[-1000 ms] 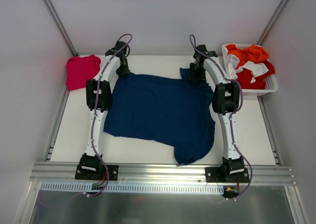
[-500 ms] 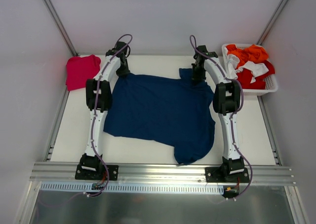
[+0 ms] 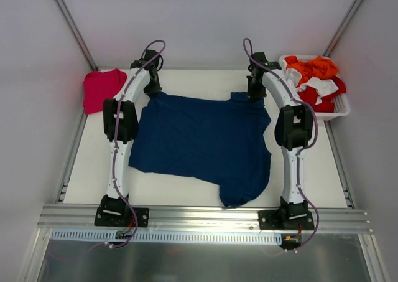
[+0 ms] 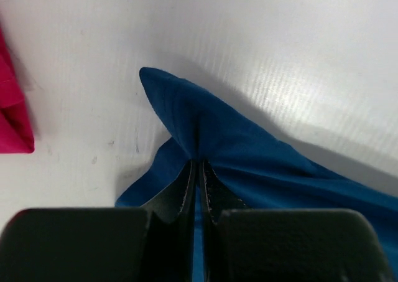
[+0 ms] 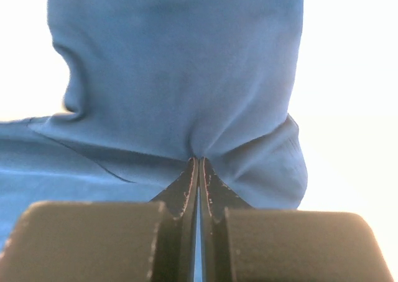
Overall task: Fold and stack the t-shirts
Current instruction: Grap the side of the flattened tshirt furthest away from the robot with both arms, then fold the flattened tshirt in 1/3 of the way
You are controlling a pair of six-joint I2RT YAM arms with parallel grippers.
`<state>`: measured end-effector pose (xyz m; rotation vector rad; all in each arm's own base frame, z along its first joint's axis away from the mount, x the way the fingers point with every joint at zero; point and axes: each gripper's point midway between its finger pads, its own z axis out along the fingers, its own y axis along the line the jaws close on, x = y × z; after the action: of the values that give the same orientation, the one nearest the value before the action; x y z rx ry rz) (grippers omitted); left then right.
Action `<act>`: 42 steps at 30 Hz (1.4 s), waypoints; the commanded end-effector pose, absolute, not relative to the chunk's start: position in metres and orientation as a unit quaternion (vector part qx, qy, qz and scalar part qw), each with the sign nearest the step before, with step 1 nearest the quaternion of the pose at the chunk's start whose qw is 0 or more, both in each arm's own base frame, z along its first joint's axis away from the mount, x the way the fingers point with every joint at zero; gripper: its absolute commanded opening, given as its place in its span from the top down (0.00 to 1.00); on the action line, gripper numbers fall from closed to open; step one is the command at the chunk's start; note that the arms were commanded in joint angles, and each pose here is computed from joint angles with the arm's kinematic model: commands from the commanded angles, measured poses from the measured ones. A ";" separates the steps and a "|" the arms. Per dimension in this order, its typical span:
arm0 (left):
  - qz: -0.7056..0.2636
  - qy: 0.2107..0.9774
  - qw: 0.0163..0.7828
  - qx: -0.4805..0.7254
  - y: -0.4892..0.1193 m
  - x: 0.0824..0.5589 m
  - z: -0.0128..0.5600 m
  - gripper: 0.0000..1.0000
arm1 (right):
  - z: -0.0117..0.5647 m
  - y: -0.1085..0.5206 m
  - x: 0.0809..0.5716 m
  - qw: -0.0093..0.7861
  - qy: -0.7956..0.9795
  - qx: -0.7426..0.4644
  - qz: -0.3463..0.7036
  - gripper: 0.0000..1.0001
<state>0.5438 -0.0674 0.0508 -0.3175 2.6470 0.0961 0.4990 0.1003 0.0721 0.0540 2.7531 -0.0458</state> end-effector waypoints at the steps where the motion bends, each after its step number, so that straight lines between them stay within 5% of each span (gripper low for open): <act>1: 0.051 0.949 0.289 -0.117 -0.065 0.542 0.114 1.00 | 0.130 0.089 0.498 0.250 0.968 0.019 -0.034 0.99; 30: 0.145 0.952 0.237 -0.128 -0.061 0.416 0.106 1.00 | 0.140 0.119 0.341 0.253 0.965 -0.038 -0.065 0.99; 42: 0.160 0.965 0.173 -0.114 -0.057 0.382 0.062 1.00 | 0.085 0.124 0.281 0.189 0.977 -0.053 -0.087 0.99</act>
<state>0.3851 -0.0566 0.0601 -0.3153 2.7431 0.4460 0.2881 0.1242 0.0849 -0.1895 2.7540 -0.2248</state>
